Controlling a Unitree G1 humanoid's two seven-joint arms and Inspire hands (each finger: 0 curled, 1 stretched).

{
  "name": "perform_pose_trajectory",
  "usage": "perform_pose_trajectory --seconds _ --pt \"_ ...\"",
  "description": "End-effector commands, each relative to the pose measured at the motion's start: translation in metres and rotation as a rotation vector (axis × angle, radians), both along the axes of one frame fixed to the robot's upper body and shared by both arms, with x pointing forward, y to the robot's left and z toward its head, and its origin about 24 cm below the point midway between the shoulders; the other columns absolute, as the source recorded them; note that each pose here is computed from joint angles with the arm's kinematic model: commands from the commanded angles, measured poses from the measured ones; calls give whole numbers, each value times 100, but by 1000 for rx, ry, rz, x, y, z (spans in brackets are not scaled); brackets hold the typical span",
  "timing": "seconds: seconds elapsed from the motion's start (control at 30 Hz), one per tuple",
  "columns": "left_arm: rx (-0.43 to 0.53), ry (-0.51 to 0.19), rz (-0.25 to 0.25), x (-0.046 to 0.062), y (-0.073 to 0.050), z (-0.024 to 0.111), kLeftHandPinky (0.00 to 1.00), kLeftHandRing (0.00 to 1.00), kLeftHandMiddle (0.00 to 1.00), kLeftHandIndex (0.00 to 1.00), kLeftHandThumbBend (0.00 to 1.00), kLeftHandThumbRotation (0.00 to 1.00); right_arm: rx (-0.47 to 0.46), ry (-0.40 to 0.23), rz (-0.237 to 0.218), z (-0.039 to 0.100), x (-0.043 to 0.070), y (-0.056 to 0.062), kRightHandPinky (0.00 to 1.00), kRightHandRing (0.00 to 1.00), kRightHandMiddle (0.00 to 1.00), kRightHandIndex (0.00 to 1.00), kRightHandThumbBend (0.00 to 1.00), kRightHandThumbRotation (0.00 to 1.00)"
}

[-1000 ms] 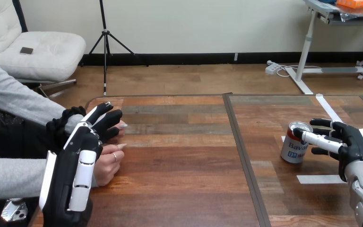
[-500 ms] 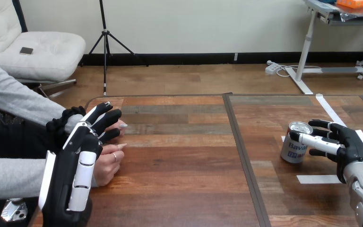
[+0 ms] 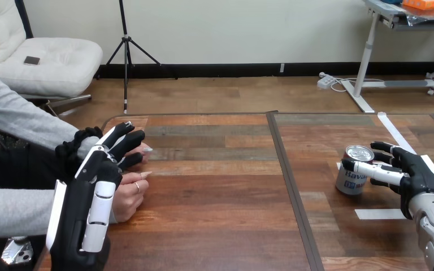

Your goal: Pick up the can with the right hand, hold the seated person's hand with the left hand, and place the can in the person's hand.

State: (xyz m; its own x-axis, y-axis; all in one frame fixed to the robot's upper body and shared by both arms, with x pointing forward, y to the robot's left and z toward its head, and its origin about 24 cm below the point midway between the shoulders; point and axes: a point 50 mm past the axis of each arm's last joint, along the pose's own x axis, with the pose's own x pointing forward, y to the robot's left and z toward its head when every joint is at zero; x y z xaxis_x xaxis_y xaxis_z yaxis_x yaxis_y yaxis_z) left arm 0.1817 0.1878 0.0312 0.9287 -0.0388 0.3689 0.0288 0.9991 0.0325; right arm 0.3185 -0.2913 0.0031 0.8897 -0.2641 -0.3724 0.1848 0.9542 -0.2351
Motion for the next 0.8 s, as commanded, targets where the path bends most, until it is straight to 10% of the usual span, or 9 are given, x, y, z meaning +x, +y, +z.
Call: perform_pose_trajectory --seconds 0.0,0.77 --pt "6 -81 -3 10 -1 16 81 85 81 83 62 95 -32 -63 30 24 16 -1 78 86 87 87 100 14" --pt "1 -84 0 11 -2 16 78 85 80 83 62 95 -156 -27 95 26 17 0 86 94 95 97 100 31"
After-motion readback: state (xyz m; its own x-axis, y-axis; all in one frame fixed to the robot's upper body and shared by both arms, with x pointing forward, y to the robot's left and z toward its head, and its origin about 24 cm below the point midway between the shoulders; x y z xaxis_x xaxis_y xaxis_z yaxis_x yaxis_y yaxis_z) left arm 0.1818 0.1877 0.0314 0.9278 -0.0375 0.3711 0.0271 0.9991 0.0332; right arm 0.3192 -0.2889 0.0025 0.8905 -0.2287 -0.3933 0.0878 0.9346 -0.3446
